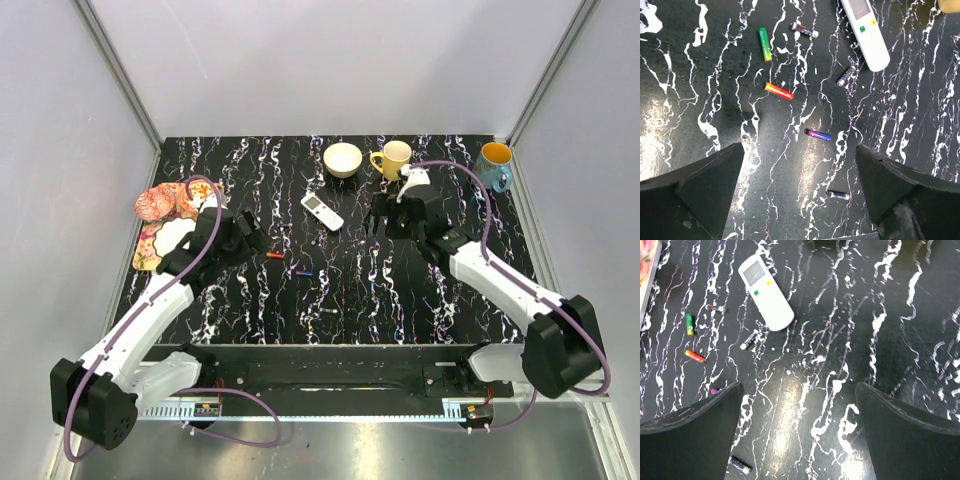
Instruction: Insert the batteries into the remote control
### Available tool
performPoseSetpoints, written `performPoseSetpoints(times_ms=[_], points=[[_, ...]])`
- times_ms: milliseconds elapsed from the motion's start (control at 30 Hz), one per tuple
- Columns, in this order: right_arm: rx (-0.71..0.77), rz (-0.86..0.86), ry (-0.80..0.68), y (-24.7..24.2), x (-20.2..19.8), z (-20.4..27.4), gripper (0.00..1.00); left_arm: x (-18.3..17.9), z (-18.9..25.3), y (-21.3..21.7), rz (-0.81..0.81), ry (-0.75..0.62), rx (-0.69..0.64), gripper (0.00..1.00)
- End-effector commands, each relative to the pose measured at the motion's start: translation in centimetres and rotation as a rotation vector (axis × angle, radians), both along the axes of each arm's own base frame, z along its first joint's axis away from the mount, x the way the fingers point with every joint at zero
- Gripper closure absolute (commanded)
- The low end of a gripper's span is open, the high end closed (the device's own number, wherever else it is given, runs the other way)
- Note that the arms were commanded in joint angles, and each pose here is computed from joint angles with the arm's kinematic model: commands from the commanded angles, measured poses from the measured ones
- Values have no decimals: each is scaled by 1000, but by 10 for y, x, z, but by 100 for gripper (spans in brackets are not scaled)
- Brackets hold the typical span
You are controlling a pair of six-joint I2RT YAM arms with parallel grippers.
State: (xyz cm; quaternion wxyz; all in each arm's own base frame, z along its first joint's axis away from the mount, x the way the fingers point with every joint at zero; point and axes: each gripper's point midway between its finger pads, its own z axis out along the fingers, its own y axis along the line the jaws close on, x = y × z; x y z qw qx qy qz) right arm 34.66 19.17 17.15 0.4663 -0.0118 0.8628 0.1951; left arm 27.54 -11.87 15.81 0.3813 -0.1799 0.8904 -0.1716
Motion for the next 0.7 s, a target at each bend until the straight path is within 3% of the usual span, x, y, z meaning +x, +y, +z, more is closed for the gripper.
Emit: performPoseSetpoints(times_ms=[0, 33, 167, 300, 667], points=[[-37, 186, 3, 32, 10, 13, 0, 5, 15, -15, -89, -77, -45, 1], [-98, 212, 92, 37, 11, -15, 0, 3, 18, -20, -113, -86, -62, 1], [-217, 250, 80, 49, 44, -20, 0, -11, 12, -26, -175, -123, -98, 3], [-270, 332, 100, 64, 63, -34, 0, -20, 19, -21, -190, -198, -103, 2], [-385, 470, 135, 110, 107, -72, 0, -26, 25, -28, -260, -211, -103, 2]])
